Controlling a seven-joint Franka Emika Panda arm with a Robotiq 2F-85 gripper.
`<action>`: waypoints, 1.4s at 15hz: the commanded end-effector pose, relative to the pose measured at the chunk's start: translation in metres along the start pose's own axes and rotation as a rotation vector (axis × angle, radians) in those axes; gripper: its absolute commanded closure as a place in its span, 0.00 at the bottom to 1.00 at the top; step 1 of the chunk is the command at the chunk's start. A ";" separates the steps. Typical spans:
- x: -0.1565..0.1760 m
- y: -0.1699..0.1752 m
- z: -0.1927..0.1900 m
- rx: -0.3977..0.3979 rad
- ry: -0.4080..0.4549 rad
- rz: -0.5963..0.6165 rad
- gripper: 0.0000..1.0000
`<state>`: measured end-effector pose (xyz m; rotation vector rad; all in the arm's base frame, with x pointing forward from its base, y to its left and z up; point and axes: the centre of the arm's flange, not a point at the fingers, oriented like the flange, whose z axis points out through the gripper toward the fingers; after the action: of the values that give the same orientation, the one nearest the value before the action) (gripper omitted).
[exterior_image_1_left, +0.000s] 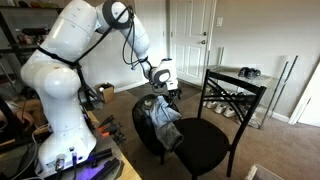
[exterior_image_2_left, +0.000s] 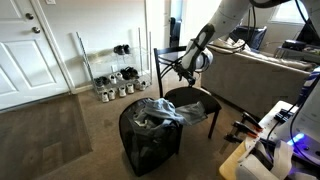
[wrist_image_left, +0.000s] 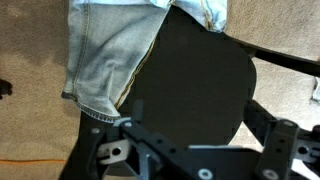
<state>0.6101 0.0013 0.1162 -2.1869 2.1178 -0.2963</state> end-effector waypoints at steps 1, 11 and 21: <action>0.000 0.000 0.000 0.001 0.000 0.000 0.00; -0.019 0.015 0.062 0.160 -0.056 0.196 0.00; -0.002 0.057 0.167 0.059 -0.108 0.333 0.00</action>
<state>0.5810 0.0009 -0.0359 -1.8044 2.2955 -0.2635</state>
